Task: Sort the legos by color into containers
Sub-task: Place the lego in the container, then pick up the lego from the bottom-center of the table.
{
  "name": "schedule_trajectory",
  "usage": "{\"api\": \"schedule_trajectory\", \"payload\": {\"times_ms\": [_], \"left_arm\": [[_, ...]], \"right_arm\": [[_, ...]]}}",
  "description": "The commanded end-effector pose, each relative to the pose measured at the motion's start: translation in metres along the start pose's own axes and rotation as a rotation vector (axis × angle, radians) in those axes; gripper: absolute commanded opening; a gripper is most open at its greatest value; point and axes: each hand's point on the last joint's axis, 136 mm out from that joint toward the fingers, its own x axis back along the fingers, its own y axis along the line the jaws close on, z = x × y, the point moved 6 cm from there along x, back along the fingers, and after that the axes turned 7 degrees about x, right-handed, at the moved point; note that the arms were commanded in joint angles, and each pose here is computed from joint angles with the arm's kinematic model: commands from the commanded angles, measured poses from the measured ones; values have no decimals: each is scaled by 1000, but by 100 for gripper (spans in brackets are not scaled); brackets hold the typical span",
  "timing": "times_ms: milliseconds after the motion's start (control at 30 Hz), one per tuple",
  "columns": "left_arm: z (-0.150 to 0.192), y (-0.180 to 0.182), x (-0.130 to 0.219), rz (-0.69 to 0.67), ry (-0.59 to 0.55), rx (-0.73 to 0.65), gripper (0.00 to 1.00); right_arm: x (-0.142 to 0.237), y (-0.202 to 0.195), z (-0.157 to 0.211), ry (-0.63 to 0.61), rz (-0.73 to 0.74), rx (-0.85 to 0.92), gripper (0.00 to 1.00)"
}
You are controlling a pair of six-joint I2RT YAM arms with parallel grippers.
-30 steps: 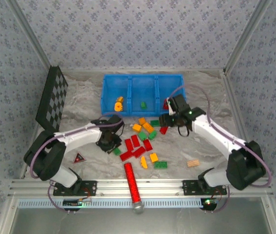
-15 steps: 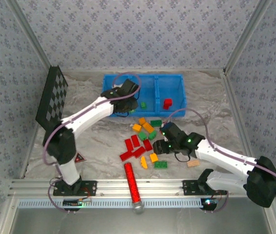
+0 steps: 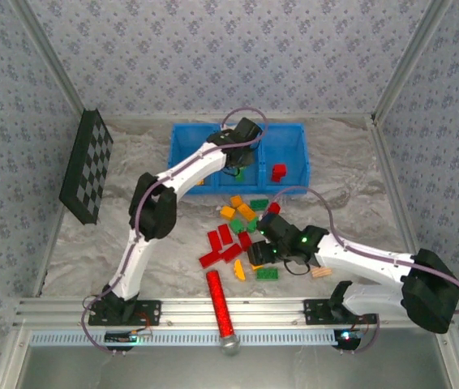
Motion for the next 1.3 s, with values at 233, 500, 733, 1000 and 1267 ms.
{"api": "schedule_trajectory", "payload": {"times_ms": [233,500,733,1000,1267], "left_arm": [[20,7,-26,-46,102,-7,37],[22,9,-25,-50,123,-7,55],[9,2,2,3,86,-21,58],[-7,5,49,46,18,-55,60],[-3,18,74,63,22,-66,60]], "right_arm": [[-14,5,7,37,30,17,68],[-21,8,12,72,37,35,68],[-29,9,10,85,47,42,67],[-22,11,12,84,30,59,68],[-6,3,40,132,-8,79,74]]}}
